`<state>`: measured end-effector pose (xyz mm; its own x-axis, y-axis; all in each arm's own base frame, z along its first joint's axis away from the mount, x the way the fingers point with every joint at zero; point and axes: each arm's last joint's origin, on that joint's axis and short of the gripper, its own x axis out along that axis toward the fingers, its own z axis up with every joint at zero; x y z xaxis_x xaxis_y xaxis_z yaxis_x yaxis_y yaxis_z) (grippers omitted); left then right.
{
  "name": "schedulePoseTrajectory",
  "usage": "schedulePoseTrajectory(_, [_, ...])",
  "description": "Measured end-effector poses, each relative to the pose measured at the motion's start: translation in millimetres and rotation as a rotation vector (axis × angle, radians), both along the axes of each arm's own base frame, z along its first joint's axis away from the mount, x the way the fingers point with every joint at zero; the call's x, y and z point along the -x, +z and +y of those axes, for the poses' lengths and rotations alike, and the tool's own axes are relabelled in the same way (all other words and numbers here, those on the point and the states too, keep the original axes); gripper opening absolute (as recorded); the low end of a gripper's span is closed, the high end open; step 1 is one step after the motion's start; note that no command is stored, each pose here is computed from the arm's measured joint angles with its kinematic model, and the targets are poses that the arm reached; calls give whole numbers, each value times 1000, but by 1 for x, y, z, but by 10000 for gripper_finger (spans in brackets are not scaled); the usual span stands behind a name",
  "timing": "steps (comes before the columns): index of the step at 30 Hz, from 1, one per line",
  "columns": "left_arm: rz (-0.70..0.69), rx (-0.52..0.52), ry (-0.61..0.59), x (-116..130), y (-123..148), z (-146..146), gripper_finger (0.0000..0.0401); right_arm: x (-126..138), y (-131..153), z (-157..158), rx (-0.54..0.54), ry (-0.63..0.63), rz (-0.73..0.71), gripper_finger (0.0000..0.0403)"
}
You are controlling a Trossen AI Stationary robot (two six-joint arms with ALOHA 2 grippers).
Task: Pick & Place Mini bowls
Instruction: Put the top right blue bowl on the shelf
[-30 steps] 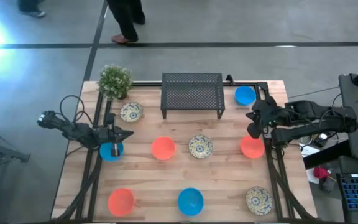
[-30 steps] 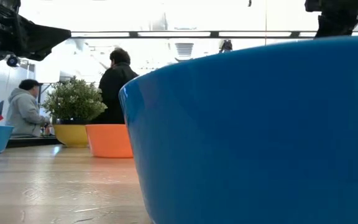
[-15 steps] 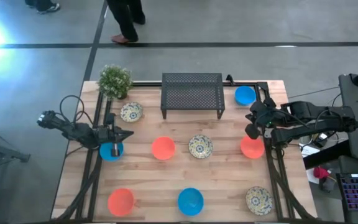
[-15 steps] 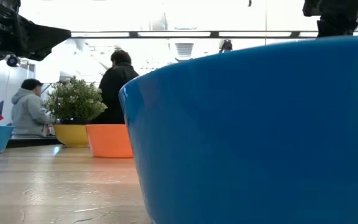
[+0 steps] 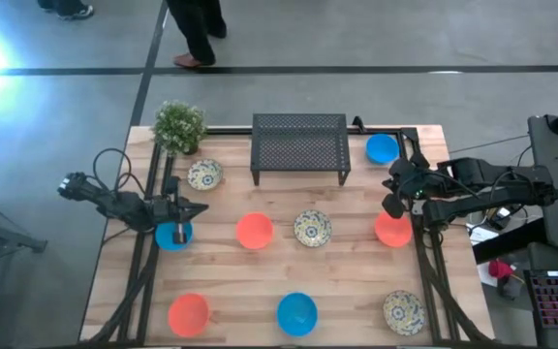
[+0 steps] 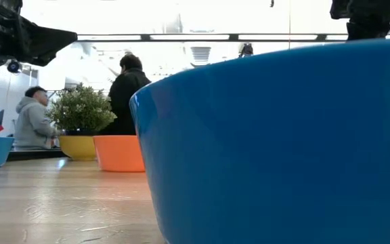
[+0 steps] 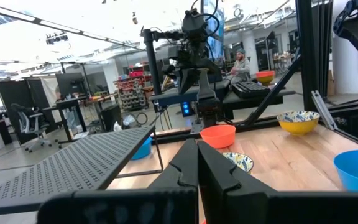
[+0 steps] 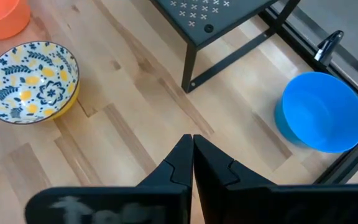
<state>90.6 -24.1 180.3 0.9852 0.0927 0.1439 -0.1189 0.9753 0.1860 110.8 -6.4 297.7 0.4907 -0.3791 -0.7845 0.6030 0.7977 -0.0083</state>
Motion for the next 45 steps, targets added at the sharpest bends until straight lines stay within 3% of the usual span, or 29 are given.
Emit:
schedulePoseTrajectory(6, [-14,58,-9,0,1,0,0,-3,-5,-1,25,-17,24,48])
schedulePoseTrajectory(10, [-80,47,-4,2,8,1,0,-9,-9,-3,34,-118,24,84])
schedulePoseTrajectory(19, [-56,40,57,1,19,2,0,-25,-20,-28,36,-310,118,131])
schedulePoseTrajectory(26, [-8,39,115,-5,25,1,0,-34,-29,-64,41,-389,206,141])
schedulePoseTrajectory(45, [66,31,131,-16,33,-3,0,-33,-68,-152,-232,-362,281,125])
